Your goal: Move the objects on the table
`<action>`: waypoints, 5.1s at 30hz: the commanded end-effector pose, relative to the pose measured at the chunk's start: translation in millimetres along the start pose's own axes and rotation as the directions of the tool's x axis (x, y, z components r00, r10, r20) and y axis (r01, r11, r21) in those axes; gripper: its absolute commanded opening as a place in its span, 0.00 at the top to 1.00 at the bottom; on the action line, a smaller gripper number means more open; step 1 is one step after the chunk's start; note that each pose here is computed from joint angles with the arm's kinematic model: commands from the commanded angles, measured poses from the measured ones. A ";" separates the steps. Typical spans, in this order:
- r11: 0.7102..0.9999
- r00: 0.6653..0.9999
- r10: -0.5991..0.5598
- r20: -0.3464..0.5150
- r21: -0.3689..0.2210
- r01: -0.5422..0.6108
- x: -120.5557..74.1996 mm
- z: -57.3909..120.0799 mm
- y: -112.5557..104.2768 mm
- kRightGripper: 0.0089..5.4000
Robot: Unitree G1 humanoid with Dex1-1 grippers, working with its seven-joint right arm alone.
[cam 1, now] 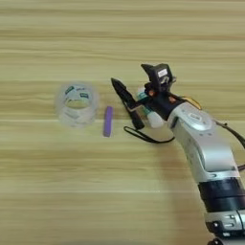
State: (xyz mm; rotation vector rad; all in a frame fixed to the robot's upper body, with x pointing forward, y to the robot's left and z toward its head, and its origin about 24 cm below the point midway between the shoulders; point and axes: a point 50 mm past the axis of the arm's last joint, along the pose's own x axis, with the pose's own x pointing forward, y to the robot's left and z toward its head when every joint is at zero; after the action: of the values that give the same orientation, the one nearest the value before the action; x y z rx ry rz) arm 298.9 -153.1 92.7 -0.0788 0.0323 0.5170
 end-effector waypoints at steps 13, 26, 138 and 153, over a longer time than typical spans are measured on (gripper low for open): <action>0.989 0.991 0.121 -0.050 -0.074 -0.125 53.7 25.7 21.4 0.00; 0.975 0.975 0.205 -0.087 -0.065 -0.211 58.7 22.8 42.6 0.00; 0.996 0.995 -0.065 0.071 0.066 0.060 23.5 48.3 -26.3 0.71; 0.904 0.894 -0.425 0.142 0.121 0.410 -37.5 58.3 -121.2 0.71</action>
State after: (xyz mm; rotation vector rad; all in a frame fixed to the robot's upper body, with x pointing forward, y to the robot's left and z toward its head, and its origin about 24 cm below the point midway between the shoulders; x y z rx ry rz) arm 316.5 -256.3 105.3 0.1099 0.0935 0.1279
